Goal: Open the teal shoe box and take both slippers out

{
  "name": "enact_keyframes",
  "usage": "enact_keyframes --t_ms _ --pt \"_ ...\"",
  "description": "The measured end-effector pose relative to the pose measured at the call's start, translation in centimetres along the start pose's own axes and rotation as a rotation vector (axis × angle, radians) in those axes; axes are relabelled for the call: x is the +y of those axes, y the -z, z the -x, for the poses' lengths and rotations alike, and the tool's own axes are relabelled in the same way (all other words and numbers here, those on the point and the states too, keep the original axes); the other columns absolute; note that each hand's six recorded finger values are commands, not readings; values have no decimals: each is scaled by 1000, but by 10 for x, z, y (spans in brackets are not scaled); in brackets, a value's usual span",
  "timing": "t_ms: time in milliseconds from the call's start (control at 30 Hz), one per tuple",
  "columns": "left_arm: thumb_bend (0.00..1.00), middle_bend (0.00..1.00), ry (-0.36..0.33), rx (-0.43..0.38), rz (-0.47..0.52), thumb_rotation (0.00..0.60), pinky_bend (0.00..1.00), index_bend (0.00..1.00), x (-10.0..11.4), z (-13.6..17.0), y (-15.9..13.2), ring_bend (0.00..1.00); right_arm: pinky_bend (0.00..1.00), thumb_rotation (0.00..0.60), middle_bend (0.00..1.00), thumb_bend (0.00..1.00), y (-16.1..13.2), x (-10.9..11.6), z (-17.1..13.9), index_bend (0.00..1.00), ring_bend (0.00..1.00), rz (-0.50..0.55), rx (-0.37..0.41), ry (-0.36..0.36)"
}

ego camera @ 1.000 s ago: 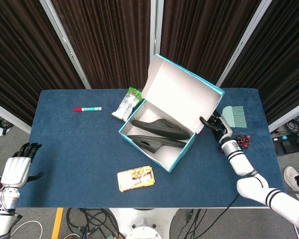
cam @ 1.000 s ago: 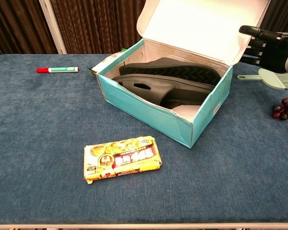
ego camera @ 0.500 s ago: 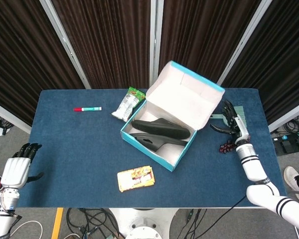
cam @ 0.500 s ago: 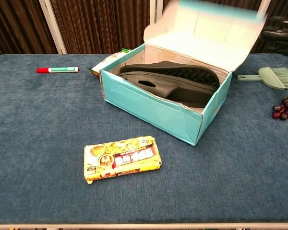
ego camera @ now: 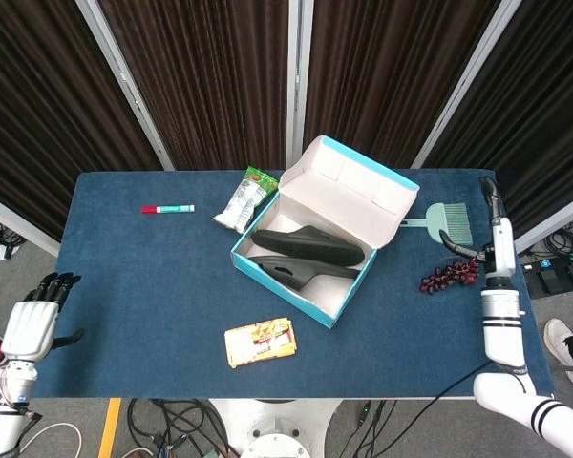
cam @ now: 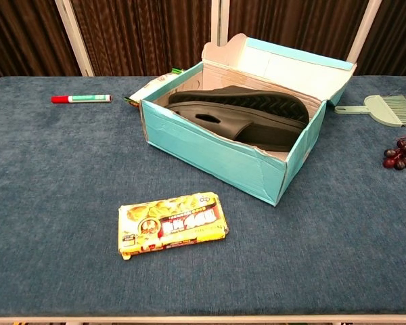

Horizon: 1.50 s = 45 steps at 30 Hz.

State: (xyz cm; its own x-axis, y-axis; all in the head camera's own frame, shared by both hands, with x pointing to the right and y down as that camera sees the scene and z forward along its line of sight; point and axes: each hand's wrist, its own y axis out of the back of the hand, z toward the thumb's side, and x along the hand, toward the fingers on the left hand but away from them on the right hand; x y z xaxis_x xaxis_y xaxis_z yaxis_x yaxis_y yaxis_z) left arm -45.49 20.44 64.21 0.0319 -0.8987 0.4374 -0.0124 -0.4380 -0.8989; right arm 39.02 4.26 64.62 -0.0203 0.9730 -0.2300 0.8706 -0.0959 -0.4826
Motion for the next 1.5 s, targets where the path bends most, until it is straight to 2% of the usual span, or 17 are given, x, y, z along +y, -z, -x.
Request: enact_keyframes --t_ms 200,300,367,467,567,767,900,1167,1500 --pt "110 127 -6 11 -2 600 352 149 2 0 5 100 2 600 116 152 -23 -52 17 0 0 -88 43 -143" --pt "109 127 -8 13 0 600 352 149 3 0 7 100 48 600 175 194 -33 -71 23 1 0 -137 61 -190" --pt "109 127 -9 13 1 600 352 149 3 0 7 100 102 600 222 219 -40 -81 25 31 10 -189 85 -213" --pt "109 127 -10 8 -2 600 351 149 4 0 7 100 207 600 263 224 -51 -98 25 142 76 -280 131 -255" --pt "109 127 -11 3 -3 600 352 149 5 -1 5 100 271 600 339 218 -63 -121 20 217 149 -359 172 -323" --pt "109 127 -7 -6 -1 600 352 150 4 -2 2 100 287 600 346 224 -80 -162 1 253 161 -525 238 -474" --pt "109 127 -8 -8 1 600 352 149 3 -2 2 100 288 600 346 231 -85 -185 -11 259 161 -598 250 -558" --pt "109 127 -10 -5 6 600 351 149 4 -2 5 100 267 600 346 228 -89 -218 -18 252 137 -642 251 -615" --pt "109 127 -15 6 15 600 352 149 5 -1 12 100 230 600 308 219 -80 -259 -20 182 97 -677 186 -641"
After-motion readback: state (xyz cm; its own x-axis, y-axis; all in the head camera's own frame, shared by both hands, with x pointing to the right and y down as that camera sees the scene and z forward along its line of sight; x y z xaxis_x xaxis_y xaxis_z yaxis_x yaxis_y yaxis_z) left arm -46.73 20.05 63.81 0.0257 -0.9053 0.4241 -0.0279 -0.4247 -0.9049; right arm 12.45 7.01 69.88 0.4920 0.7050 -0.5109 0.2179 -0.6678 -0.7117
